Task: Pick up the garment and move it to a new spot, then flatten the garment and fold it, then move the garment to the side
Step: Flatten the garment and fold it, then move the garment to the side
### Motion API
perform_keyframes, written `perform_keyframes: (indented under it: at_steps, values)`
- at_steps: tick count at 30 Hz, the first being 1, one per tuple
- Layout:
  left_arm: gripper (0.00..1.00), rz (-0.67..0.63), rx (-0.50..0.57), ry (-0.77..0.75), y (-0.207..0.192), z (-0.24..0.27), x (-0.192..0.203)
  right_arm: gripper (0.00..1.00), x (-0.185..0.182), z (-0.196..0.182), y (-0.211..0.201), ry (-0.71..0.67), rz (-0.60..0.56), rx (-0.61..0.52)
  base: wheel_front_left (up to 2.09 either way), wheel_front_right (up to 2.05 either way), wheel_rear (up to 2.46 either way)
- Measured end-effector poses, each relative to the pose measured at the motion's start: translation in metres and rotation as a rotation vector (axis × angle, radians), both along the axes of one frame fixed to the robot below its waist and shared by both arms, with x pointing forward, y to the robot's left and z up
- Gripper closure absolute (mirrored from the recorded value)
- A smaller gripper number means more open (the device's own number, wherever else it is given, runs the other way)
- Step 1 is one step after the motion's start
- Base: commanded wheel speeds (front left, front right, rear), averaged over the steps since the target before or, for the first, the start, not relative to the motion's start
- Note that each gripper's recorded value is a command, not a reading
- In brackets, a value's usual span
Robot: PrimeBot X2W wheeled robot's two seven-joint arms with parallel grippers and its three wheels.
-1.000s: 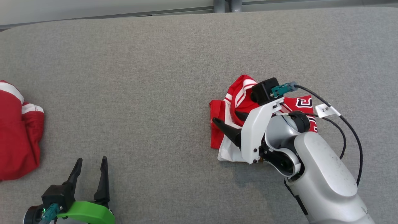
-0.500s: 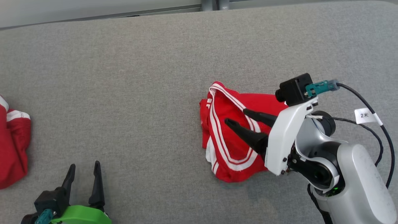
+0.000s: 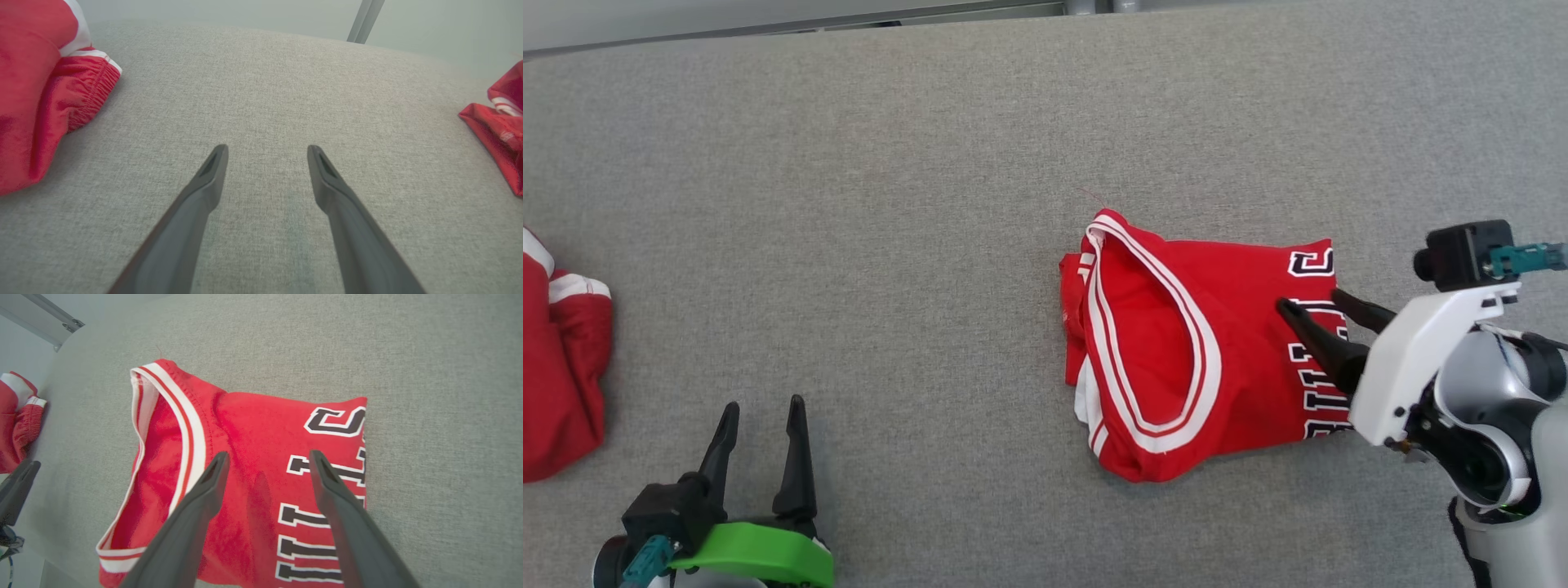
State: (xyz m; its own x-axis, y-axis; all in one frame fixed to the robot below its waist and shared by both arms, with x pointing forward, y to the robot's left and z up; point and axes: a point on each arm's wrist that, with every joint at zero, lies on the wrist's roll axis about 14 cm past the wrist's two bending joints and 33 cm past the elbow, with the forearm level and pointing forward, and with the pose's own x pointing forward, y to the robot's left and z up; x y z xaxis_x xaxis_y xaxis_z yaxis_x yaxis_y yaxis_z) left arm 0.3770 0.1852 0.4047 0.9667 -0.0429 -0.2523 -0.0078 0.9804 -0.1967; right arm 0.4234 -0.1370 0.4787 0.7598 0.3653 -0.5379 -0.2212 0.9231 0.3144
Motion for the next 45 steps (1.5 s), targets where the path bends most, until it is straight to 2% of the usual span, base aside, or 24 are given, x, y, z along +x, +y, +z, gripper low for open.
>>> perform_keyframes:
  at_steps: [1,5,7,11,16,17,18,23,34,40,45]
  values:
    - [0.00,0.000,0.000,0.000,0.000,0.000,0.000,0.00,0.000,0.000,0.000,0.000,0.000,0.000,0.00,0.00,0.00]
    - [0.00,-0.002,-0.004,-0.041,-0.003,0.011,0.006,0.00,-0.005,-0.032,-0.039,0.079,-0.059,-0.118,0.00,0.00,0.00]
    - [0.00,0.005,-0.002,-0.047,-0.001,0.013,0.005,0.00,-0.006,-0.044,-0.049,0.109,-0.088,-0.128,0.00,0.00,0.00]
    - [0.00,0.015,0.005,-0.054,0.003,0.014,0.004,0.00,-0.004,-0.063,-0.049,0.151,-0.102,-0.109,0.00,0.00,0.00]
    - [0.00,0.027,0.010,-0.053,0.007,0.015,0.001,0.00,-0.002,-0.078,-0.027,0.194,-0.073,-0.046,0.00,0.00,0.00]
    - [0.00,0.028,0.010,-0.055,0.008,0.015,0.000,0.27,-0.002,-0.080,-0.022,0.201,-0.066,-0.034,0.00,0.00,0.00]
    - [0.00,0.029,0.011,-0.058,0.008,0.016,0.000,1.00,-0.002,-0.080,-0.020,0.200,-0.064,-0.023,0.00,0.00,0.00]
    - [0.00,0.032,0.013,-0.073,0.009,0.022,-0.001,1.00,0.000,-0.076,-0.011,0.184,-0.036,0.002,0.00,0.00,0.00]
    - [0.00,-0.042,0.006,-0.096,-0.013,0.027,0.008,1.00,-0.014,-0.066,-0.083,0.127,-0.241,-0.006,0.00,0.00,0.00]
    - [0.00,-0.122,0.000,-0.108,-0.036,0.028,0.025,1.00,-0.020,-0.059,-0.146,0.064,-0.369,-0.158,0.00,0.00,0.00]
    - [0.00,-0.166,-0.016,-0.100,-0.051,0.022,0.038,1.00,0.003,-0.040,-0.185,0.002,-0.422,-0.288,0.00,0.00,0.00]
